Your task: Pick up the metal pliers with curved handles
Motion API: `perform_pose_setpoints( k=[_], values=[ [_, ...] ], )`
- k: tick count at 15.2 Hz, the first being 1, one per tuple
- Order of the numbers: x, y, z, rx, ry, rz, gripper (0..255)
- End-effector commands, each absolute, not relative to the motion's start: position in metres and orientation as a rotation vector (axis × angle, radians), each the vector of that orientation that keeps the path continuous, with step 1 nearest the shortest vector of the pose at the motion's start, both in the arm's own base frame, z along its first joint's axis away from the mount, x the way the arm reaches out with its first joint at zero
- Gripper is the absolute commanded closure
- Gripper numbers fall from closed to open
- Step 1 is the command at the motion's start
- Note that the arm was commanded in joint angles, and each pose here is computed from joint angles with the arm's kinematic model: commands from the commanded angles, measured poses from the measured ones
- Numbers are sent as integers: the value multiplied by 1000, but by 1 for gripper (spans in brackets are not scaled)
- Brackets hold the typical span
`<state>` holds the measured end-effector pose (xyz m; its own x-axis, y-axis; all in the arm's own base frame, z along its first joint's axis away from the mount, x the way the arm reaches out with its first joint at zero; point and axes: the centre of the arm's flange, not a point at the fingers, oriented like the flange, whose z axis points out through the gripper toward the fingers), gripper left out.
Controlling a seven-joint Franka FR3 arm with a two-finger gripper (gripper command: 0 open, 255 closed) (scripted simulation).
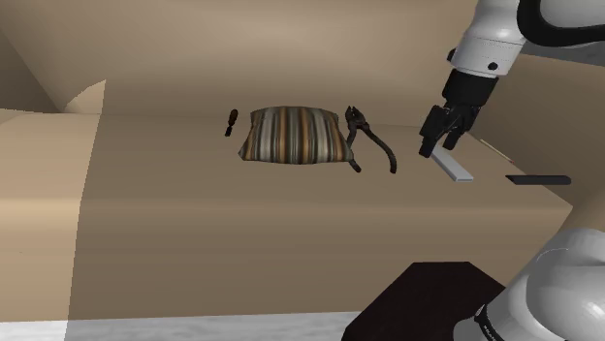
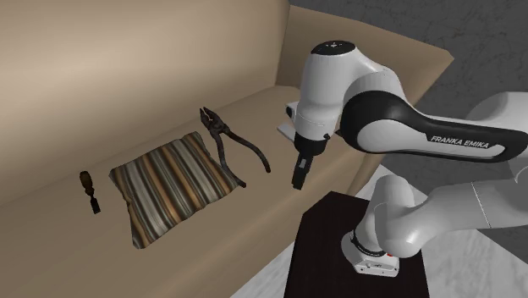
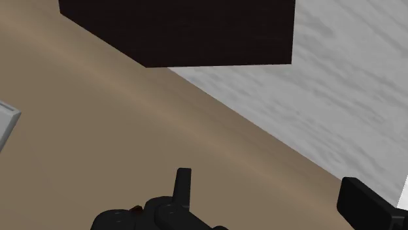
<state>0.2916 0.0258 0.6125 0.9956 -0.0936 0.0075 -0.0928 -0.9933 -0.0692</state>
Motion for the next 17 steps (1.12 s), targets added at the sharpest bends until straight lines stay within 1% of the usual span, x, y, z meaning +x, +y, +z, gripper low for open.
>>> perform_pose_setpoints(
  k=[1, 17],
  values=[
    [292, 26, 613, -3069, 144, -17, 0],
    [460, -71, 549, -3117, 337, -36, 0]
  ],
)
